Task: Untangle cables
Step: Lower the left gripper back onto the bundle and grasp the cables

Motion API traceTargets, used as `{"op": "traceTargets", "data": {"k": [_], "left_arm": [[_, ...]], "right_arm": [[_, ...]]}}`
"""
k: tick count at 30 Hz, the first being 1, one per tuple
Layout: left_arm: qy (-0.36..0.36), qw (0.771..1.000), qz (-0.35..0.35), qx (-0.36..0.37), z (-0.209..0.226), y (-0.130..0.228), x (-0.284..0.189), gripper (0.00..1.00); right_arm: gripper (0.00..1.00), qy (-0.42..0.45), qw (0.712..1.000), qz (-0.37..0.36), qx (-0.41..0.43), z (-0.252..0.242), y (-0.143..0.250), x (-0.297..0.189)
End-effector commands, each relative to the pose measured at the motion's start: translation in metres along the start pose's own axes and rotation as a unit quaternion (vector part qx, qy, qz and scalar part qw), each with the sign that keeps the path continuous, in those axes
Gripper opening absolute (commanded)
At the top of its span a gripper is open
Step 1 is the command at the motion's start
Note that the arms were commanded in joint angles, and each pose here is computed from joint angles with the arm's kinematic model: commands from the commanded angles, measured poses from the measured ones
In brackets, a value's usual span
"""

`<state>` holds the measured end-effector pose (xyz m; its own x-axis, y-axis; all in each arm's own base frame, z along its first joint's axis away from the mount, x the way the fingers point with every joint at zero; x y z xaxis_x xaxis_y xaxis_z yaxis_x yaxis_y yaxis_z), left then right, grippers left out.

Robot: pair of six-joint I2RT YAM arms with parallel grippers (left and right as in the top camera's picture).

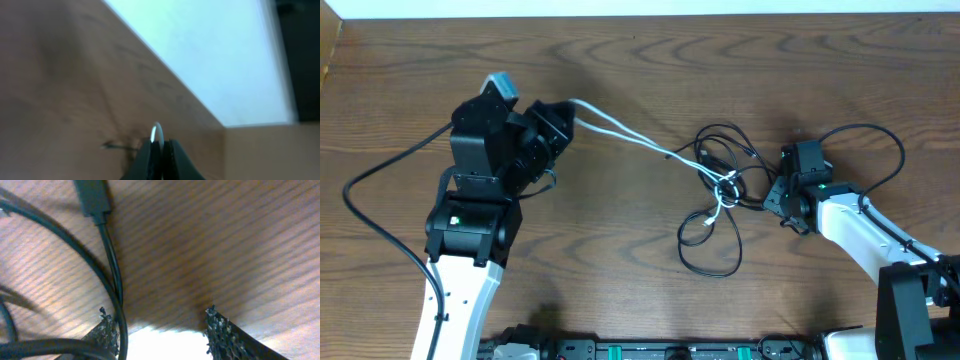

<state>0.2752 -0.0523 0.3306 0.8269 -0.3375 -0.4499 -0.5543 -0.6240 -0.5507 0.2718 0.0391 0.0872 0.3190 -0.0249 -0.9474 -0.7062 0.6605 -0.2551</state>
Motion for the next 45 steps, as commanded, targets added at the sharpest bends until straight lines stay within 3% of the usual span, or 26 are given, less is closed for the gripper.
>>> {"op": "traceTargets", "data": {"k": [1,5,7,9,11,12,14,19,23,29,30,33,37,41,45], "left_arm": [[-0.026,1.000,0.002,0.008,0.005,0.002,-0.002,0.08],[0.029,0.993,0.098,0.053,-0.006,0.026,0.012,0.08],[0.032,0.986,0.138,0.092,-0.008,0.042,0.026,0.17],[0.027,0.979,0.170,0.110,-0.007,0.055,0.041,0.40],[0.010,0.974,0.197,0.113,-0.002,0.067,0.058,0.53],[-0.002,0.972,0.205,0.112,0.002,0.071,0.065,0.66],[-0.022,0.968,0.225,0.108,0.010,0.079,0.078,0.75],[-0.041,0.947,0.318,-0.033,0.018,0.110,0.104,0.75],[-0.068,0.927,0.357,-0.096,0.011,0.137,0.112,0.60],[-0.126,0.931,0.335,-0.066,-0.003,0.178,0.112,0.54],[-0.140,0.934,0.323,-0.067,-0.005,0.184,0.111,0.47],[-0.185,0.939,0.280,-0.079,-0.004,0.199,0.111,0.39],[-0.235,0.935,0.234,-0.122,-0.001,0.216,0.116,0.38],[-0.230,0.936,0.236,-0.127,0.000,0.234,0.134,0.37],[-0.217,0.930,0.262,-0.137,0.003,0.248,0.150,0.23]], "right_arm": [[0.57,-0.108,0.992,0.043,-0.057,0.018,0.002,-0.010],[0.64,-0.266,0.951,0.087,-0.131,0.047,0.007,-0.029],[0.64,-0.290,0.944,0.081,-0.136,0.050,0.006,-0.040],[0.65,-0.305,0.940,0.064,-0.141,0.052,0.003,-0.053],[0.66,-0.321,0.933,0.051,-0.154,0.053,0.002,-0.064],[0.66,-0.325,0.932,0.047,-0.155,0.054,0.002,-0.068],[0.66,-0.332,0.928,0.040,-0.162,0.055,0.004,-0.075],[0.66,-0.252,0.956,-0.001,-0.150,0.045,0.001,-0.067],[0.67,-0.189,0.972,-0.031,-0.138,0.034,-0.003,-0.061],[0.71,-0.100,0.991,-0.052,-0.070,0.011,-0.011,-0.055],[0.71,-0.095,0.992,-0.051,-0.062,0.007,-0.014,-0.054],[0.71,-0.088,0.993,-0.048,-0.055,0.002,-0.015,-0.054],[0.72,-0.090,0.993,-0.043,-0.055,0.002,-0.015,-0.054],[0.73,-0.090,0.993,-0.043,-0.055,0.002,-0.015,-0.054],[0.74,-0.089,0.994,-0.042,-0.055,0.002,-0.014,-0.053]]}}
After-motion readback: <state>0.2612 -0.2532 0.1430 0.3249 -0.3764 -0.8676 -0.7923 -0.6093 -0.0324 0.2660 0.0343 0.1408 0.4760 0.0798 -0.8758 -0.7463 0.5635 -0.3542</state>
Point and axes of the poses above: each gripper's point midway between its finger pads, its own x axis out along the fingers, its own z axis along the line the jaws close on, y = z × x, the point moved 9 cm from there along -x, back along the fingers, and after that the axes turned 11 degrees about x, right-handed, at the moved point
